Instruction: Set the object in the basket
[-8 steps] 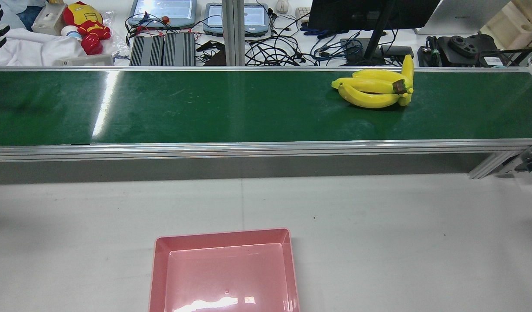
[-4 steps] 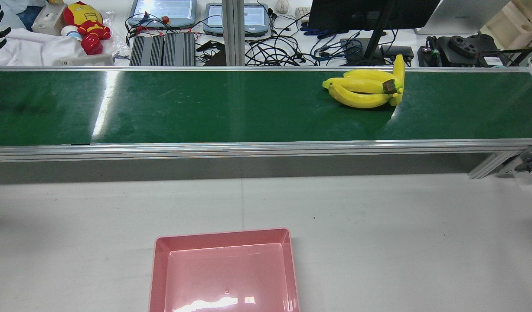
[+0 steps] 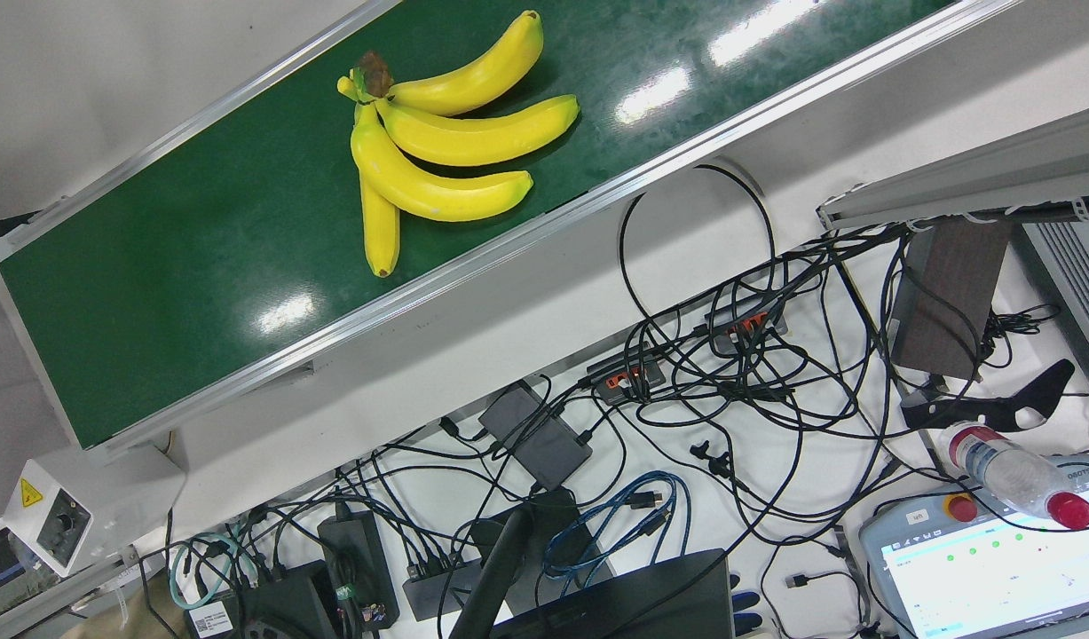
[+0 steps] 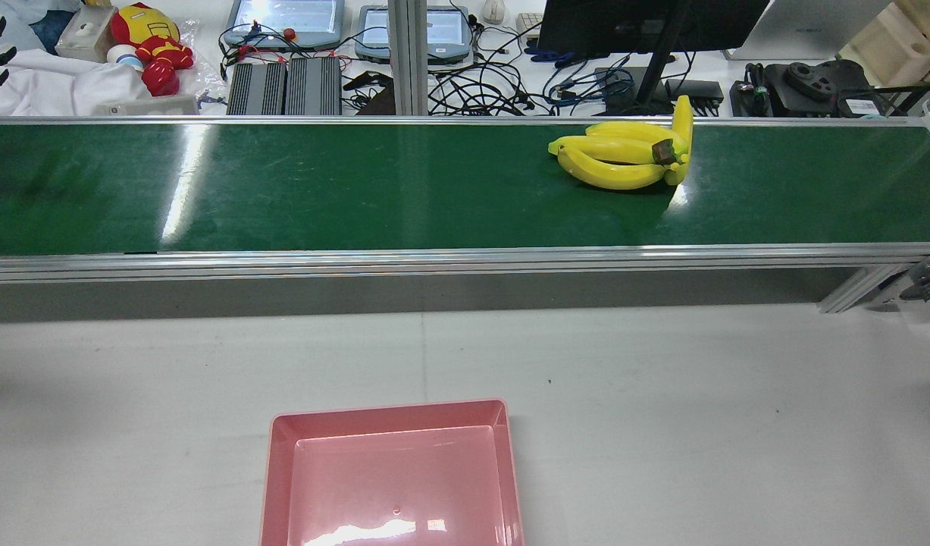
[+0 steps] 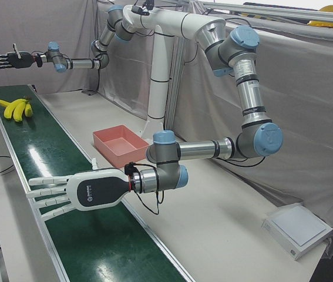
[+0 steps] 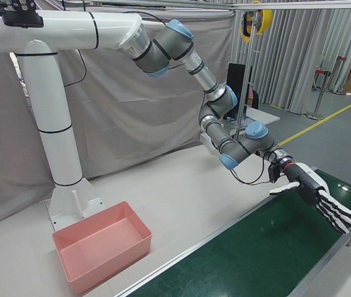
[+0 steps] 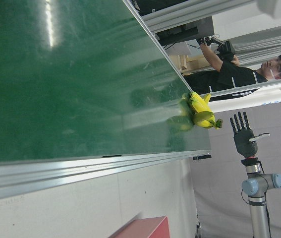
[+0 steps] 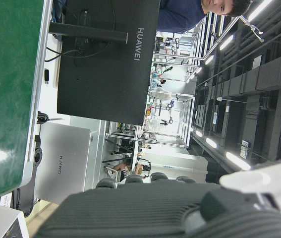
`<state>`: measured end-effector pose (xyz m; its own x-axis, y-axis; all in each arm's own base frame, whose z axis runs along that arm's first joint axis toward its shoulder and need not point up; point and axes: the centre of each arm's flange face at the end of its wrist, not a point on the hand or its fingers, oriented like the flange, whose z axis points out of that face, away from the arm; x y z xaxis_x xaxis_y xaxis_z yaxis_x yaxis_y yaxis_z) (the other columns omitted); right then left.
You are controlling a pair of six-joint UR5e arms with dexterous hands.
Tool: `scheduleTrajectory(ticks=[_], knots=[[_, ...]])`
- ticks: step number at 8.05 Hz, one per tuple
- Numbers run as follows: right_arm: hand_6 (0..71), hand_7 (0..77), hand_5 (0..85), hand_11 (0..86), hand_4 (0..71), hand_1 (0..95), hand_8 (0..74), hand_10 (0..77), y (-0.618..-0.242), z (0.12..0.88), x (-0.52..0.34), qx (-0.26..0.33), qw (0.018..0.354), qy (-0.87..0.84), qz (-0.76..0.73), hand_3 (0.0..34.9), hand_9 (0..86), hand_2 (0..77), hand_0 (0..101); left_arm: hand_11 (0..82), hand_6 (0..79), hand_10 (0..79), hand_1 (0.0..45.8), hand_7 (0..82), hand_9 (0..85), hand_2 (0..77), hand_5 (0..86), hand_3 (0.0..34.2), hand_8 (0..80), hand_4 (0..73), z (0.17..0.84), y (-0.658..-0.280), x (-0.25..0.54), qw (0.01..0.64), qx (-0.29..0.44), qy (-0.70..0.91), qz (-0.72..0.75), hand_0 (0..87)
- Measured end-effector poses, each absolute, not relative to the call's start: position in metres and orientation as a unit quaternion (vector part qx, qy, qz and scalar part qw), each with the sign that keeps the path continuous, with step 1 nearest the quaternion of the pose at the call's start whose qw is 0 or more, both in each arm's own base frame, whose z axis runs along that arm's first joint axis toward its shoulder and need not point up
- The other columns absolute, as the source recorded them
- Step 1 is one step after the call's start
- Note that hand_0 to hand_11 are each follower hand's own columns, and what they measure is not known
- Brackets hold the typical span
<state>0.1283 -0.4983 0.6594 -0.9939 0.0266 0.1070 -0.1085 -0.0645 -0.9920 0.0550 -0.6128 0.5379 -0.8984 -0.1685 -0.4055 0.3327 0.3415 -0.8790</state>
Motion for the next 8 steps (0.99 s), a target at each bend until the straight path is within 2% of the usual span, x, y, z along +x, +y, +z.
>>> scheduleTrajectory(ticks=[3, 8], knots=[[0.0, 0.5, 0.0, 0.0, 0.0, 0.0, 0.0, 0.0, -0.498, 0.659, 0.128, 0.030, 0.046, -0.682, 0.729, 0.0, 0.0, 0.5, 0, 2.2, 0.5, 0.5, 12.0, 1.1, 5.5, 0.5, 1.1, 12.2, 3.8, 3.3, 0.538, -0.613, 0.054, 0.219, 0.054, 0.789, -0.571, 57.0], [0.0, 0.5, 0.0, 0.0, 0.0, 0.0, 0.0, 0.0, -0.498, 0.659, 0.128, 0.030, 0.047, -0.682, 0.729, 0.0, 0.0, 0.5, 0, 3.3, 0.5, 0.5, 13.1, 0.5, 6.0, 0.0, 1.1, 11.4, 4.9, 3.3, 0.527, -0.615, 0.058, 0.217, 0.053, 0.795, -0.564, 57.9]])
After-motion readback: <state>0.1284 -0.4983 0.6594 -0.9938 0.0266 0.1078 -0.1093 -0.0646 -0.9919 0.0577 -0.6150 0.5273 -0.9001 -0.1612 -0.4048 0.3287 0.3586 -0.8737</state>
